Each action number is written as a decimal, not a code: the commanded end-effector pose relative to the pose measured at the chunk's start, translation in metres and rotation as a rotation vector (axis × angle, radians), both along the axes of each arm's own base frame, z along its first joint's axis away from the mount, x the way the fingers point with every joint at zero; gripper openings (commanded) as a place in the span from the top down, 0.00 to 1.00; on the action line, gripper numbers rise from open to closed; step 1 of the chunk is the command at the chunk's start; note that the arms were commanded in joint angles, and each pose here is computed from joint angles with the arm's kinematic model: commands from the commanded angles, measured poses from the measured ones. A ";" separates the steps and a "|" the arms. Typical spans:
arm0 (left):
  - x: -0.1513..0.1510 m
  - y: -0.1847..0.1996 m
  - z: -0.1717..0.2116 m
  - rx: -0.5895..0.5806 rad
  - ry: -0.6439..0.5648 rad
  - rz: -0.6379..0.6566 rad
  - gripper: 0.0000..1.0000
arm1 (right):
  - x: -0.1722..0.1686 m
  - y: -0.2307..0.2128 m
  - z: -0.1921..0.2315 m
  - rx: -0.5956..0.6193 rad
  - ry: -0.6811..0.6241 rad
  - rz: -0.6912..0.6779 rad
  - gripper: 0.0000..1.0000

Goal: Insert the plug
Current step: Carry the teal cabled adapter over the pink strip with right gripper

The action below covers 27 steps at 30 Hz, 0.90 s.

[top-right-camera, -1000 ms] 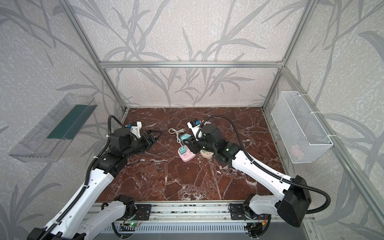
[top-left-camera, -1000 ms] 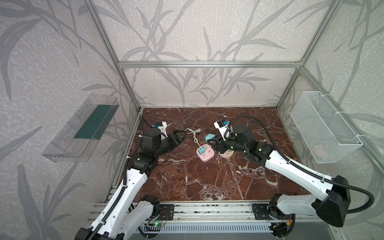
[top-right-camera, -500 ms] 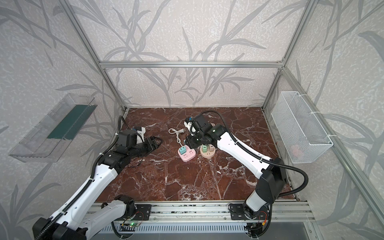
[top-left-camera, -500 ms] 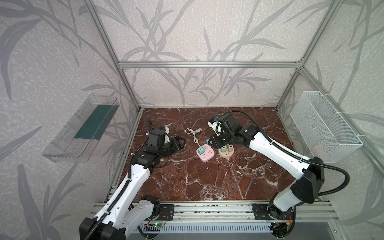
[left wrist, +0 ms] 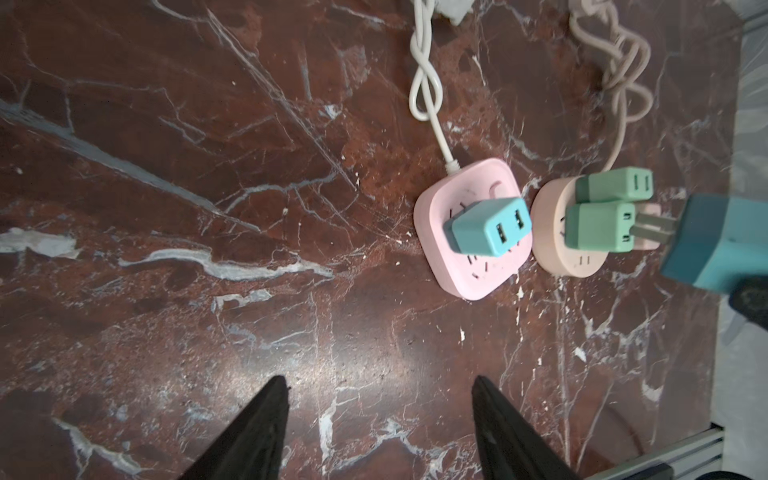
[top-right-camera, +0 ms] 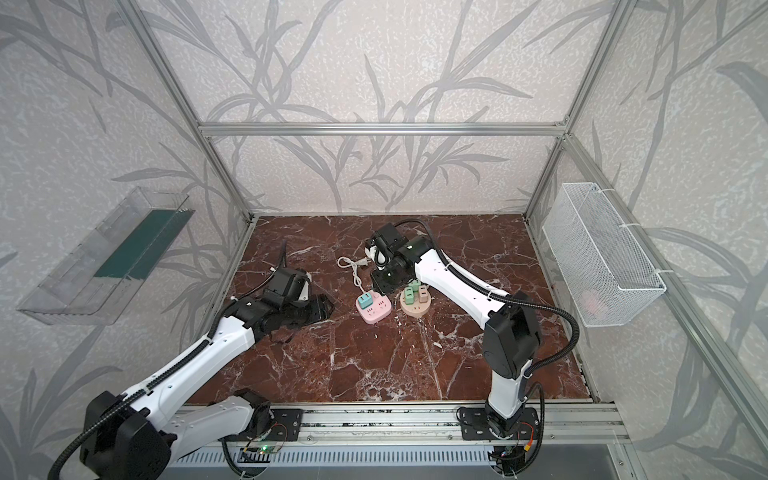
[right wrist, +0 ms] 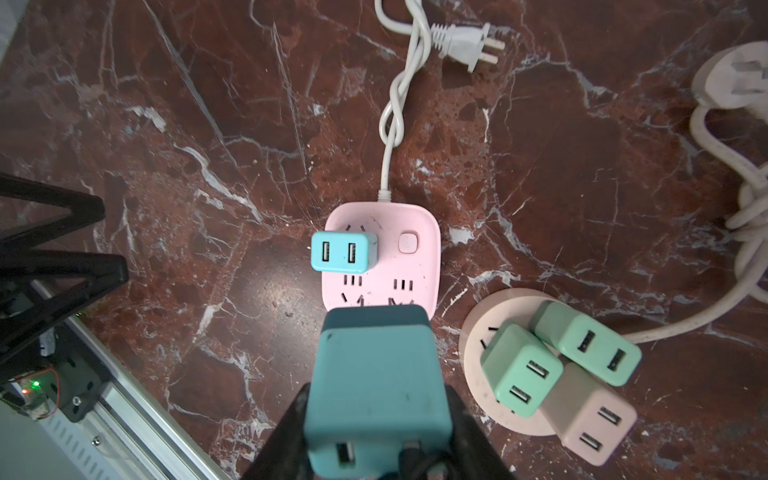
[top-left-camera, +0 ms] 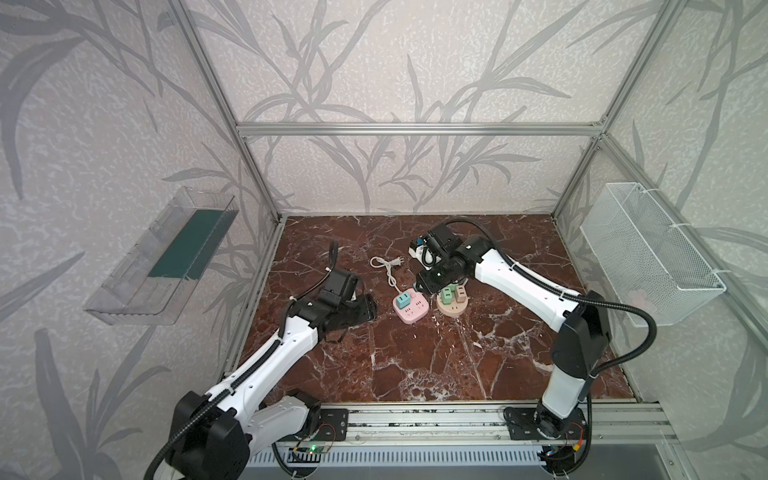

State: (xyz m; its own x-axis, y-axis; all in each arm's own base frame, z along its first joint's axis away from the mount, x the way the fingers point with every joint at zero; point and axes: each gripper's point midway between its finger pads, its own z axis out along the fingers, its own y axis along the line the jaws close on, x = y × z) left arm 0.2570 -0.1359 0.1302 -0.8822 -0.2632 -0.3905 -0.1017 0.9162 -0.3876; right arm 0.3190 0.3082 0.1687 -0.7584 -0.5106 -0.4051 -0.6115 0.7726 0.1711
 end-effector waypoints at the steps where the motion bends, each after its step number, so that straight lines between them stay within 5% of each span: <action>1: 0.001 0.007 0.001 0.055 -0.006 0.000 0.31 | 0.002 -0.006 -0.001 -0.058 0.019 0.039 1.00; 11: 0.005 -0.014 -0.008 -0.038 0.021 -0.025 0.33 | 0.005 -0.013 -0.033 -0.211 0.108 0.097 1.00; 27: 0.007 -0.019 -0.007 -0.054 0.008 -0.034 0.32 | 0.006 -0.006 -0.051 -0.203 0.140 0.120 1.00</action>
State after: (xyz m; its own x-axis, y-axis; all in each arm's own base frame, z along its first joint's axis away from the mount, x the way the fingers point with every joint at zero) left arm 0.2641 -0.1538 0.1239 -0.8952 -0.2506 -0.3686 -0.0749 0.8998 -0.4297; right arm 0.3236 0.3005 0.1181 -0.7335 -0.6539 -0.1855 -0.6761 0.7301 0.0997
